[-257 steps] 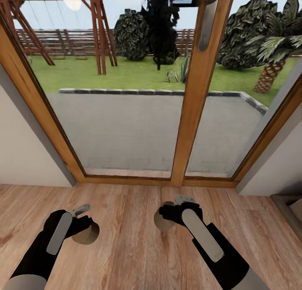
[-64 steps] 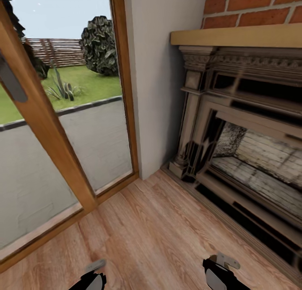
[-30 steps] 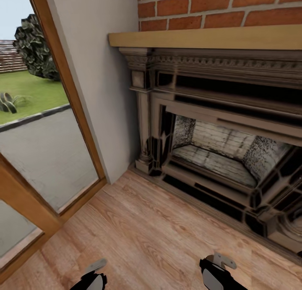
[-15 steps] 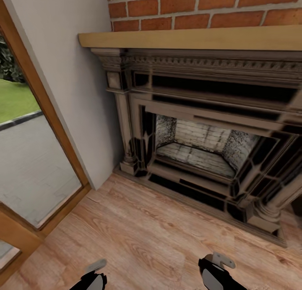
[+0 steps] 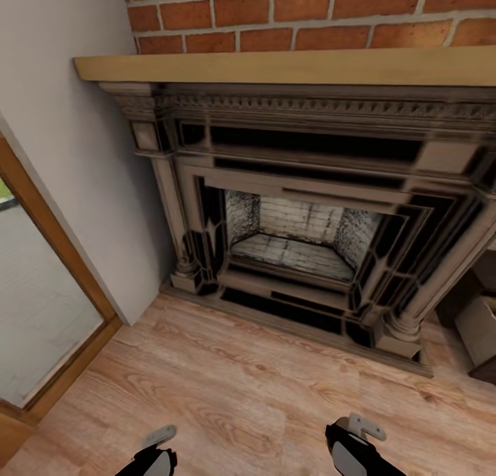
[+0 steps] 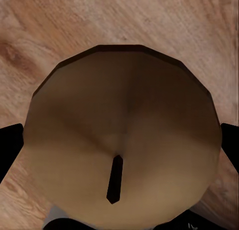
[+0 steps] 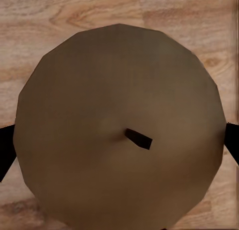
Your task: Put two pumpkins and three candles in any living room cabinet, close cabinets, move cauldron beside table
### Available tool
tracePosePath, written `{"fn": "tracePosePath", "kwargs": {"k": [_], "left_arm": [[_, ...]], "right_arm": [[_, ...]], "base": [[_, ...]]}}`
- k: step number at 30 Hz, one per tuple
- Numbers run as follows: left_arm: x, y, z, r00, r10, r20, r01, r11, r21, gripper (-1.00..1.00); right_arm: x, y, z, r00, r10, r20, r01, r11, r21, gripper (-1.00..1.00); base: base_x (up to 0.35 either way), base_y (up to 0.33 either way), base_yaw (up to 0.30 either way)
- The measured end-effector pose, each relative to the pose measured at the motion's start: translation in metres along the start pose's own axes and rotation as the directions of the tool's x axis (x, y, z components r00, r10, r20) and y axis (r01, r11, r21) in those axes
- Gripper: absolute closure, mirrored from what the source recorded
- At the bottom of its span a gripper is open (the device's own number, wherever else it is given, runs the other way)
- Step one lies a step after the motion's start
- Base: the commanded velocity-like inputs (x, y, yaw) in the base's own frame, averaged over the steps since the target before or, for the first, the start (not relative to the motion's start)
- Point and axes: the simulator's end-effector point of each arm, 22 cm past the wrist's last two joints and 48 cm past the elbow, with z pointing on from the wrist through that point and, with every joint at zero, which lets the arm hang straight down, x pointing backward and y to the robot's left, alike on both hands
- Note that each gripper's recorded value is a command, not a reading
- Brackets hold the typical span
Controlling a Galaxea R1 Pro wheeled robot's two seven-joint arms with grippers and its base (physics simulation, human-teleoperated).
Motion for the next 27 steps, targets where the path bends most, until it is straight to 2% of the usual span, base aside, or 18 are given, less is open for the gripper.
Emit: {"fn": "tracePosePath", "kwargs": {"k": [21, 27], "left_arm": [[-0.0024, -0.0062, -0.0045, 1.000, 0.001, 0.009, -0.001, 1.000, 0.011, 1.00], [-0.0035, -0.0069, -0.0055, 1.000, 0.000, 0.011, 0.000, 1.000, 0.013, 1.00]], "right_arm": [[-0.0024, -0.0017, -0.0019, 1.000, 0.008, 0.003, -0.008, 1.000, 0.002, 1.00], [0.0019, -0.0083, -0.0010, 1.000, 0.010, -0.006, -0.010, 1.000, 0.017, 1.00]], "base": [[0.000, 0.000, -0.279], [0.000, 0.000, -0.279]]}}
